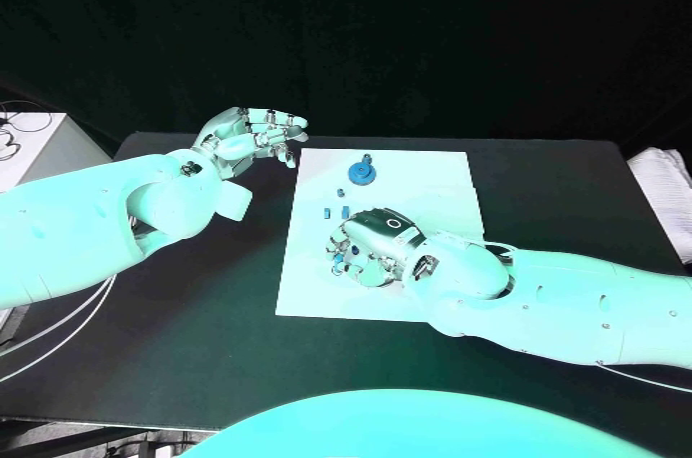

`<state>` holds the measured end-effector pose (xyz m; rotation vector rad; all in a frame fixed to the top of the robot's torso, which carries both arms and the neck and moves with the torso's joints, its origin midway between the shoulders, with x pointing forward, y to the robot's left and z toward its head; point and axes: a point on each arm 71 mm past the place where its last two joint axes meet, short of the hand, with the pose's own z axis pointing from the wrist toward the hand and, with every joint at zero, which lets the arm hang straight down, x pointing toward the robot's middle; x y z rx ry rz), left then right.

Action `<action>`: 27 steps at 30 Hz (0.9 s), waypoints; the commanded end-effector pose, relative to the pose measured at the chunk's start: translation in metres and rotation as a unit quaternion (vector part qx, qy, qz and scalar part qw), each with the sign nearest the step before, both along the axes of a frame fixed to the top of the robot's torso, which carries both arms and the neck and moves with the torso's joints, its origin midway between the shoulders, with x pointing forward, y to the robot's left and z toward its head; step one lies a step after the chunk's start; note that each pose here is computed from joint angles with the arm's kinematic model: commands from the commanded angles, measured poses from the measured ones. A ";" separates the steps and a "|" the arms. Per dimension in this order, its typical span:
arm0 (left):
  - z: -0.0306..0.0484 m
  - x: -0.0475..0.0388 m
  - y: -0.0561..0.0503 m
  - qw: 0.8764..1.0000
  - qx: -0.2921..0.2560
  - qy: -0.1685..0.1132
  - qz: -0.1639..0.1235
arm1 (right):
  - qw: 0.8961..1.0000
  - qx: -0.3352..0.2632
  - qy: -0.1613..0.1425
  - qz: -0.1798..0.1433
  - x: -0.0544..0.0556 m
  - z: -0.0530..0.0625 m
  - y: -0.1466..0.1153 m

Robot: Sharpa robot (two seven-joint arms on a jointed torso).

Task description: Assemble the parts on the task board

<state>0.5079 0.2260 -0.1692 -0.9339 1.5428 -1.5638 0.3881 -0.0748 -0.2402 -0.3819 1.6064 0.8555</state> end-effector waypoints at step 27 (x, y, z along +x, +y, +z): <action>0.0009 -0.0006 -0.001 1.000 -0.004 -0.001 -0.007 | 0.999 -0.038 0.004 0.006 -0.003 -0.015 -0.001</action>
